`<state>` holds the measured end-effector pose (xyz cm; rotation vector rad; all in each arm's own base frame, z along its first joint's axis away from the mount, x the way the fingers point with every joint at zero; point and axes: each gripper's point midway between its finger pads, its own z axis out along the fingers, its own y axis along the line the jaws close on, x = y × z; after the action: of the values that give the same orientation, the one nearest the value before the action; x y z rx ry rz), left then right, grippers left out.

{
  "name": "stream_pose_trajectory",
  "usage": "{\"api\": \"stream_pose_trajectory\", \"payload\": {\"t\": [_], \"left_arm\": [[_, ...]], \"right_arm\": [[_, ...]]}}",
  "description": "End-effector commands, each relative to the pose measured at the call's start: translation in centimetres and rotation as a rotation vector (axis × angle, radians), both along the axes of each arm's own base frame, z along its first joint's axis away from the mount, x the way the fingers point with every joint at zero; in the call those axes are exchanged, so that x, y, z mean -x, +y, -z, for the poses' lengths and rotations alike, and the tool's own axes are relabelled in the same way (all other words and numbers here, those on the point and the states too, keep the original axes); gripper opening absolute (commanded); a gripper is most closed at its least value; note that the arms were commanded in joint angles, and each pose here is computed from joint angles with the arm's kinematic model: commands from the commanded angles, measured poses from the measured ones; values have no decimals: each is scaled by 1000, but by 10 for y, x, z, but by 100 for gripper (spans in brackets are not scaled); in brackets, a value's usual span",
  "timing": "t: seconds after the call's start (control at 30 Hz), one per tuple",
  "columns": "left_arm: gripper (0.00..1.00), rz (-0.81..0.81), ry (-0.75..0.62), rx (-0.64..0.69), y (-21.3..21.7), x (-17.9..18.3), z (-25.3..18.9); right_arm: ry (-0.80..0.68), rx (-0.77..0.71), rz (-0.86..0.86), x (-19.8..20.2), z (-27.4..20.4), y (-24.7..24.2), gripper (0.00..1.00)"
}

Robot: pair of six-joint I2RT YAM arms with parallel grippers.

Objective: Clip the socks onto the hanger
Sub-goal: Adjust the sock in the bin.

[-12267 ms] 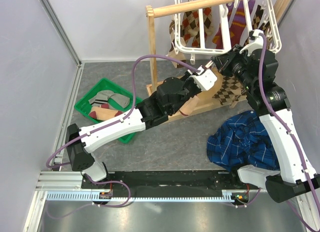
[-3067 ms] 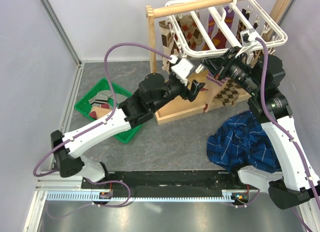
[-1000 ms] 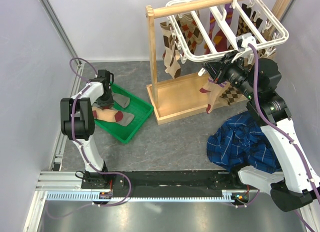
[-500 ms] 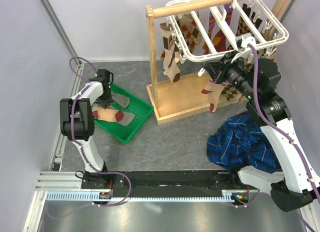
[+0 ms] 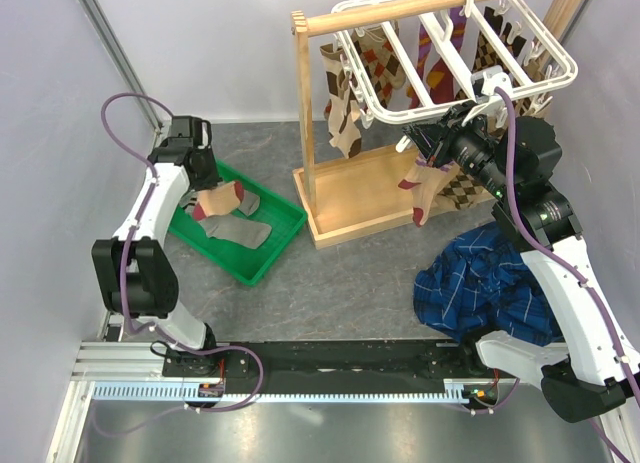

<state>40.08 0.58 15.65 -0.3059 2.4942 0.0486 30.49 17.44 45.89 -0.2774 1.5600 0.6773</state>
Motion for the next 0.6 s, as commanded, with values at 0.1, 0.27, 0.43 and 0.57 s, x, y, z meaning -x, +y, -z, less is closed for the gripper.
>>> {"api": "stream_pose_trajectory", "payload": {"t": [0.1,0.27,0.43,0.57], "left_arm": [[2,-12,-50,233,-55,26,12],[6,74,-26,305,-100,54,43],[24,108,0,356,-122,67,53],[51,98,-49,347,-118,66,42]], "right_arm": [[21,28,-22,4,9,4,9],[21,33,-20,3,11,3,9],[21,36,-22,4,12,3,9],[20,37,-17,5,12,1,9]]}}
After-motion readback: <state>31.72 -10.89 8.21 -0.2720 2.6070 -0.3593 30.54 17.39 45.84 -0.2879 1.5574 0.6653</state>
